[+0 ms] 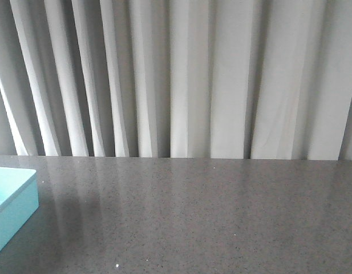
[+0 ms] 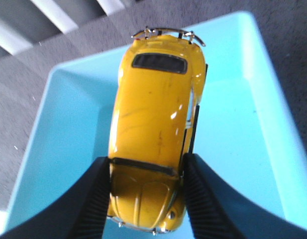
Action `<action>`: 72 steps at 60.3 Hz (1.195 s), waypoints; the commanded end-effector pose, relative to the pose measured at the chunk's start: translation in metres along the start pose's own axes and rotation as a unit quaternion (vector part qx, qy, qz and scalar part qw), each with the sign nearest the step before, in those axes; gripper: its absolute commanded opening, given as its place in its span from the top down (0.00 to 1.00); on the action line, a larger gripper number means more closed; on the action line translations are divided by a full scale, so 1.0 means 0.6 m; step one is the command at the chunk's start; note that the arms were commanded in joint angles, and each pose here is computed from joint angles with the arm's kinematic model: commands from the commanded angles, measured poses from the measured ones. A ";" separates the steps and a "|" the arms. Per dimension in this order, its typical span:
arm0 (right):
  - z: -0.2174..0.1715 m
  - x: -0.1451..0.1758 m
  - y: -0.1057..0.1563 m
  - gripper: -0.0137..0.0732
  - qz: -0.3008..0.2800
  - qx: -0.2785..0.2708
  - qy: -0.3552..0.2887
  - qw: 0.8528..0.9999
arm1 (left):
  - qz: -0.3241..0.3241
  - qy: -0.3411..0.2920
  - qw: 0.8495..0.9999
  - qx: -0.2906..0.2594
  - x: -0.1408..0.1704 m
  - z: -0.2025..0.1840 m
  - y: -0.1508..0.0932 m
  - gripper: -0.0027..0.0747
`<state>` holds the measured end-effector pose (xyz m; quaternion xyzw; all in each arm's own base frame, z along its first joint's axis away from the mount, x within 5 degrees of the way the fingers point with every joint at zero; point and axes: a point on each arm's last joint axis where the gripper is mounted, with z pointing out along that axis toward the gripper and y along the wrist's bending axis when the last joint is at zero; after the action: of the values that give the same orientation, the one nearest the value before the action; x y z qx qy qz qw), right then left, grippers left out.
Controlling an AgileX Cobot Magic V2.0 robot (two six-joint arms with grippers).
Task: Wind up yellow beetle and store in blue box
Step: 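Lift the beetle with the left gripper and carry it over the box, then lower the beetle into the blue box and open the left gripper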
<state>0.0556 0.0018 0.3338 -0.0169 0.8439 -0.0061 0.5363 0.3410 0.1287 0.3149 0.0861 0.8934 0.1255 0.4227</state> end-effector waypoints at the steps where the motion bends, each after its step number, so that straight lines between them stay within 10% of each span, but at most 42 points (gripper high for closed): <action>1: -0.005 -0.021 -0.001 0.85 -0.002 0.005 -0.040 0.999 | -0.050 -0.013 0.998 -0.018 -0.003 0.012 0.018 0.97; 39: -0.005 -0.021 -0.001 0.85 -0.002 0.005 -0.040 0.999 | -0.096 0.044 0.994 -0.015 0.046 0.081 0.028 0.91; 72: -0.005 -0.021 -0.001 0.85 -0.002 0.005 -0.040 0.999 | -0.180 0.042 0.983 -0.016 0.045 0.078 0.028 0.24</action>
<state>0.0556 0.0018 0.3338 -0.0169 0.8439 -0.0061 0.5363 0.3615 0.1580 0.2389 -0.0655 0.9345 0.0540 0.3457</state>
